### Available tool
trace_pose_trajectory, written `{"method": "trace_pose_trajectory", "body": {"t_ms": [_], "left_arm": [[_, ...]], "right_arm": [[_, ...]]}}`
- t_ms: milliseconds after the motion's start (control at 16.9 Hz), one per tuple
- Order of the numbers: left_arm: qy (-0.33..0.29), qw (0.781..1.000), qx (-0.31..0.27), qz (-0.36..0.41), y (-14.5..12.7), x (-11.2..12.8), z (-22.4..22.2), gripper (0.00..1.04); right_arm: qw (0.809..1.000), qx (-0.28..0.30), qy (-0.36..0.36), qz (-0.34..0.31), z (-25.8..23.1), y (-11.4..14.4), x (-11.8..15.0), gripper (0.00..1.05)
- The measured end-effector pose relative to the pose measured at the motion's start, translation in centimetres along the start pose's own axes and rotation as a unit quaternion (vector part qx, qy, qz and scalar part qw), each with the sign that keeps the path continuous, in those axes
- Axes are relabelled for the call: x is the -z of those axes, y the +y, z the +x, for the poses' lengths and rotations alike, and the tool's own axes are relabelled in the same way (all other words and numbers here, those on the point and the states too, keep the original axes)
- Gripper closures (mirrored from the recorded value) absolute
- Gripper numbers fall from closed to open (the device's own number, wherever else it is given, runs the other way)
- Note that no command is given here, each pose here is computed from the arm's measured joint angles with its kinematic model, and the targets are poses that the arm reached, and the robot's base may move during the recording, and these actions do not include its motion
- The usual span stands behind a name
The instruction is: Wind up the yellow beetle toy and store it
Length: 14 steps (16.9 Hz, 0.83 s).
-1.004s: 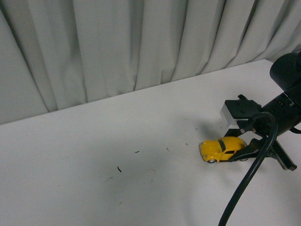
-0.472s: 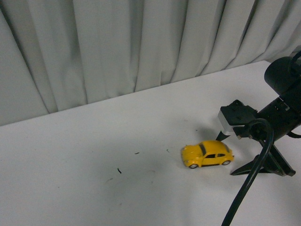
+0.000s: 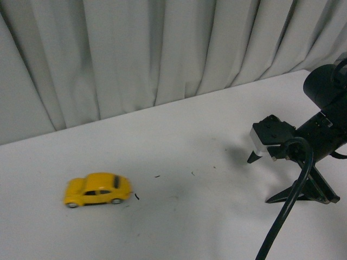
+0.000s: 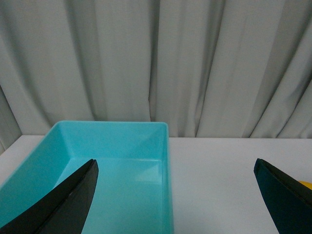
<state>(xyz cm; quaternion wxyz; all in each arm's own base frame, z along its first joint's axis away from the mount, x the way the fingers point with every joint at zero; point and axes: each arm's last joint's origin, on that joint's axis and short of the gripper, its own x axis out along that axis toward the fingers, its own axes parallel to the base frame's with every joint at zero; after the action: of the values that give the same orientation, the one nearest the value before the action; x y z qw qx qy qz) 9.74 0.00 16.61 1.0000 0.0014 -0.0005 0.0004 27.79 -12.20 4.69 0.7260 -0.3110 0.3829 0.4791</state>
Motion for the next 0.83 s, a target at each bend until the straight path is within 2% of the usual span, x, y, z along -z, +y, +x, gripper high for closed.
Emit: {"method": "trace_pose_trajectory", "body": {"t_ms": [531, 708, 826], "left_arm": [[0.0, 1.0, 0.0, 0.0, 0.0, 0.0, 0.0, 0.07], [0.0, 1.0, 0.0, 0.0, 0.0, 0.0, 0.0, 0.07], [0.0, 1.0, 0.0, 0.0, 0.0, 0.0, 0.0, 0.07]], "right_arm": [[1.0, 0.004, -0.002, -0.03, 0.4, -0.2, -1.5, 0.07], [0.998, 0.029, -0.009, -0.064, 0.0, -1.4, -3.8, 0.07], [0.99, 0.097, -0.03, -0.097, -2.8, -4.0, -7.2, 0.07]]}}
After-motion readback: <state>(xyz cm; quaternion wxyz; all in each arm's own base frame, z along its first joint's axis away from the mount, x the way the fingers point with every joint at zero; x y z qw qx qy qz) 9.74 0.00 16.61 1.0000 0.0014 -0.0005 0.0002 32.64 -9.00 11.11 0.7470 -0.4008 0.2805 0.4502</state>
